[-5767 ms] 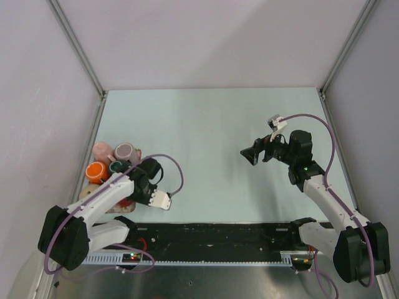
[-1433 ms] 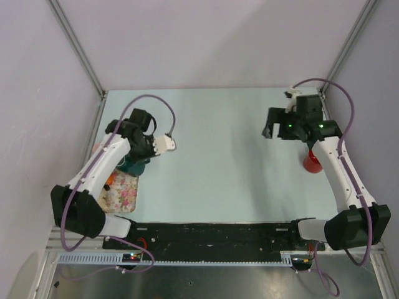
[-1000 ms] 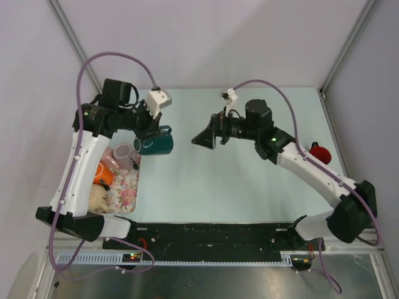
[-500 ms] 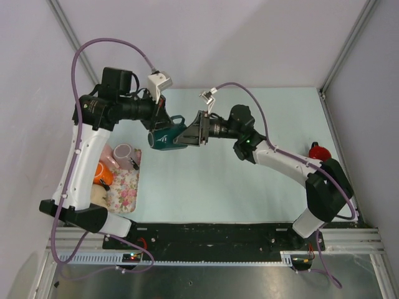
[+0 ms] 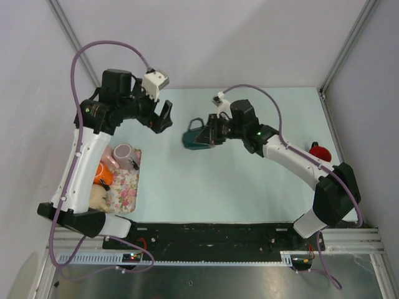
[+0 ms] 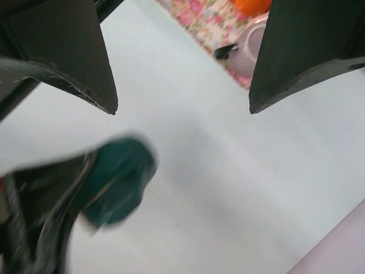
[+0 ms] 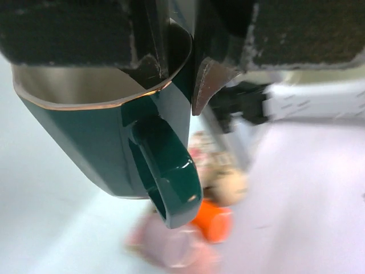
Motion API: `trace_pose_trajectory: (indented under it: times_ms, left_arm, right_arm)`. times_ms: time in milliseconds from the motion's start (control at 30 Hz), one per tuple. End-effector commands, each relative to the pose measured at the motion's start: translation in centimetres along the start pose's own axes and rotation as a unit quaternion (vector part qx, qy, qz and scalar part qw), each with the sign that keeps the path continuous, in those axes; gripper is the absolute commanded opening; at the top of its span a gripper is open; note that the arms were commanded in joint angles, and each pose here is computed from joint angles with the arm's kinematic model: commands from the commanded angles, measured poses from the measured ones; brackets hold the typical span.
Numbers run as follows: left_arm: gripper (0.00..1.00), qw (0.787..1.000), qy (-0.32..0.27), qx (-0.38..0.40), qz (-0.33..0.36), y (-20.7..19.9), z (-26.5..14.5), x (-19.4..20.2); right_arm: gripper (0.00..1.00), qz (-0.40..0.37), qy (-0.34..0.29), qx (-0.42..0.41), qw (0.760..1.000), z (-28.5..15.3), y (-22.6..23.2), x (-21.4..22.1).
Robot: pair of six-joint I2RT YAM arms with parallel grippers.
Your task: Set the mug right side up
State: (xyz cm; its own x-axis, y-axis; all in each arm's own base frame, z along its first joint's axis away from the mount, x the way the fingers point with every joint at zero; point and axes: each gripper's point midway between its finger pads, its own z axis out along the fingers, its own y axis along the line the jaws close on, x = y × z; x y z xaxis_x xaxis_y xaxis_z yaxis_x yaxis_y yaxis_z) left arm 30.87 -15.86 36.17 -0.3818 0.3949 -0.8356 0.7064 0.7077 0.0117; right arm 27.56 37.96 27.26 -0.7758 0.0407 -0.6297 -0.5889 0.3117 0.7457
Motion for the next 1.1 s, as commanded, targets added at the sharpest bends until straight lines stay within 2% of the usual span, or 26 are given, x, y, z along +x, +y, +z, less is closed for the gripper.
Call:
trace_pose_trajectory:
  times_ms: [0, 100, 233, 367, 467, 633, 700, 767, 833, 867, 967, 1067]
  left_arm:
    - [0.99, 0.989, 0.067, -0.095, 0.095, 4.0, -0.4, 4.1]
    - [1.0, 0.977, 0.121, -0.098, 0.144, 4.9, 0.2, 7.5]
    - [1.0, 0.96, 0.184, -0.08, 0.194, 5.5, 1.3, 11.4]
    - [1.0, 0.94, 0.237, -0.051, 0.24, 5.7, 2.4, 15.0]
    - [0.98, 0.916, 0.28, -0.019, 0.286, 5.8, 2.8, 18.2]
    - [0.89, 0.851, 0.37, 0.019, 0.372, 7.1, 2.5, 23.1]
    - [0.85, 0.829, 0.388, 0.043, 0.4, 7.2, 2.5, 24.6]
    - [0.83, 0.816, 0.387, 0.076, 0.423, 6.8, 2.8, 25.8]
    - [0.82, 0.806, 0.38, 0.105, 0.441, 6.5, 3.3, 26.8]
    - [0.81, 0.802, 0.378, 0.114, 0.449, 6.5, 3.6, 27.0]
    - [0.76, 0.783, 0.376, 0.122, 0.48, 7.4, 4.6, 27.2]
    - [0.74, 0.762, 0.385, 0.129, 0.504, 8.9, 5.4, 27.7]
  right_arm:
    - [0.0, -0.086, 0.0, 0.334, 0.939, -8.6, -10.1, -1.8]
    - [0.0, -0.09, 0.043, 0.468, 0.878, -13.3, -15.9, -1.2]
    - [0.0, -0.074, 0.098, 0.536, 0.835, -16.4, -20.9, -1.6]
    - [0.0, -0.051, 0.144, 0.573, 0.805, -17.9, -25.1, -2.6]
    - [0.0, -0.038, 0.167, 0.579, 0.797, -18.1, -27.4, -3.1]
    - [0.0, -0.017, 0.171, 0.564, 0.808, -17.4, -30.1, -3.1]
    - [0.0, -0.004, 0.172, 0.555, 0.814, -17.2, -30.9, -2.8]
    - [0.0, 0.01, 0.173, 0.554, 0.815, -17.3, -31.5, -2.5]
    - [0.11, 0.016, 0.174, 0.552, 0.815, -17.3, -31.8, -2.4]
    - [0.21, 0.017, 0.174, 0.551, 0.816, -17.4, -31.8, -2.4]
    - [0.43, 0.014, 0.167, 0.544, 0.822, -17.4, -31.0, -2.8]
    - [0.58, 0.006, 0.155, 0.54, 0.827, -17.6, -29.9, -3.6]
